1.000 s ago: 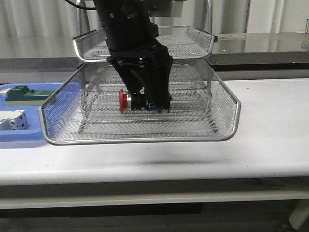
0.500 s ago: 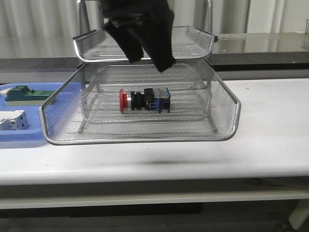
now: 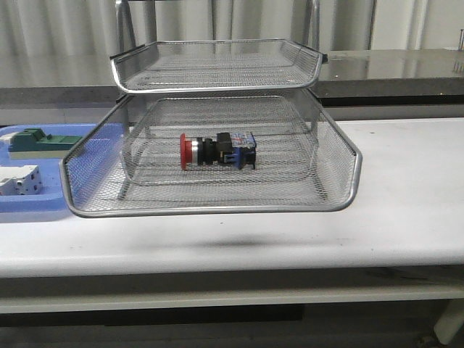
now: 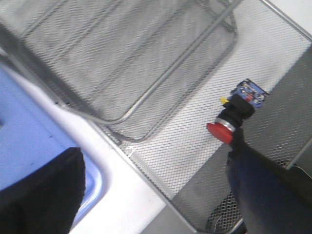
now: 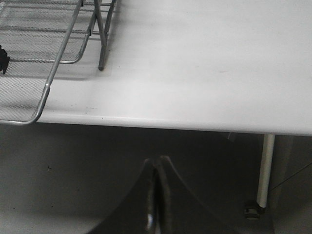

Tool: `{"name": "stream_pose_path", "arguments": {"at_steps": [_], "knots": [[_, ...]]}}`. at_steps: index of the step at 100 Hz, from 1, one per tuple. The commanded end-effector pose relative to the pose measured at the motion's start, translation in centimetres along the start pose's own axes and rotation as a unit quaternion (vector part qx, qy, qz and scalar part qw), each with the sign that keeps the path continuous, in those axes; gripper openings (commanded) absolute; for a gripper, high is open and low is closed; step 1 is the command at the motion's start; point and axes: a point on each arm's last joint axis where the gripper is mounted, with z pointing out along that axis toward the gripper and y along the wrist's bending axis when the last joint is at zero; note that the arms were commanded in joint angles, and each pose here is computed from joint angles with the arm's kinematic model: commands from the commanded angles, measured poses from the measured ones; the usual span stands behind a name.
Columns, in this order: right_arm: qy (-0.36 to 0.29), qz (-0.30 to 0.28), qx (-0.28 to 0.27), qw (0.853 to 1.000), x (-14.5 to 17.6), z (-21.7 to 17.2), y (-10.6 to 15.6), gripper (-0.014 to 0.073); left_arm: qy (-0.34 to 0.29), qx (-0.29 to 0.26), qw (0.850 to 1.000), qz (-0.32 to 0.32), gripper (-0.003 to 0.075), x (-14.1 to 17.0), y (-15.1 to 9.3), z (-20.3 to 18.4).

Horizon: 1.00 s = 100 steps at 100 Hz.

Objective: Place button on rack with both arms
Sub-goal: 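Raise the left gripper away from the mesh tray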

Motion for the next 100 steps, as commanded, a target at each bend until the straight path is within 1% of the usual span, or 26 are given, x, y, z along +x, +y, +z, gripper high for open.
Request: {"name": "stream_pose_path", "arguments": {"at_steps": [1, 11, 21, 33, 35, 43, 57, 68, 77, 89, 100], "knots": [[-0.041, 0.000, -0.001, 0.999, -1.2, -0.4, 0.0, -0.0068, -0.061, -0.029, 0.997, -0.027, 0.0571, 0.5, 0.7, -4.5], [-0.041, 0.000, -0.001, 0.999, -1.2, -0.4, 0.0, -0.0068, -0.073, -0.052, 0.995, -0.050, 0.0571, 2.0, 1.6, -6.1], [-0.041, 0.000, -0.001, 0.999, -1.2, -0.4, 0.0, -0.0068, -0.088, -0.073, 0.991, -0.072, 0.0571, 3.7, 1.9, -7.2], [-0.041, 0.000, -0.001, 0.999, -1.2, -0.4, 0.0, -0.0068, -0.108, -0.096, 0.985, -0.095, 0.0571, 6.1, 1.8, -7.7], [-0.041, 0.000, -0.001, 0.999, -1.2, -0.4, 0.0, -0.0068, -0.119, -0.104, 0.982, -0.100, 0.0571, 6.6, 1.6, -8.1], [-0.041, 0.000, -0.001, 0.999, -1.2, -0.4, 0.0, -0.0068, -0.135, -0.119, 0.977, -0.112, 0.0571, 8.4, 1.2, -8.1], [-0.041, 0.000, -0.001, 0.999, -1.2, -0.4, 0.0, -0.0068, -0.177, -0.152, 0.963, -0.136, 0.0571, 11.7, 0.1, -8.7], [-0.041, 0.000, -0.001, 0.999, -1.2, -0.4, 0.0, -0.0068, -0.223, -0.182, 0.945, -0.156, 0.0571, 14.4, -0.9, -8.9], [-0.041, 0.000, -0.001, 0.999, -1.2, -0.4, 0.0, -0.0068, -0.255, -0.203, 0.932, -0.158, 0.0571, 16.4, -1.8, -8.8], [-0.041, 0.000, -0.001, 0.999, -1.2, -0.4, 0.0, -0.0068, -0.284, -0.221, 0.920, -0.156, 0.0571, 18.9, -3.0, -8.4], [-0.041, 0.000, -0.001, 0.999, -1.2, -0.4, 0.0, -0.0068, -0.303, -0.228, 0.912, -0.158, 0.0571, 20.9, -4.0, -7.7]]}}
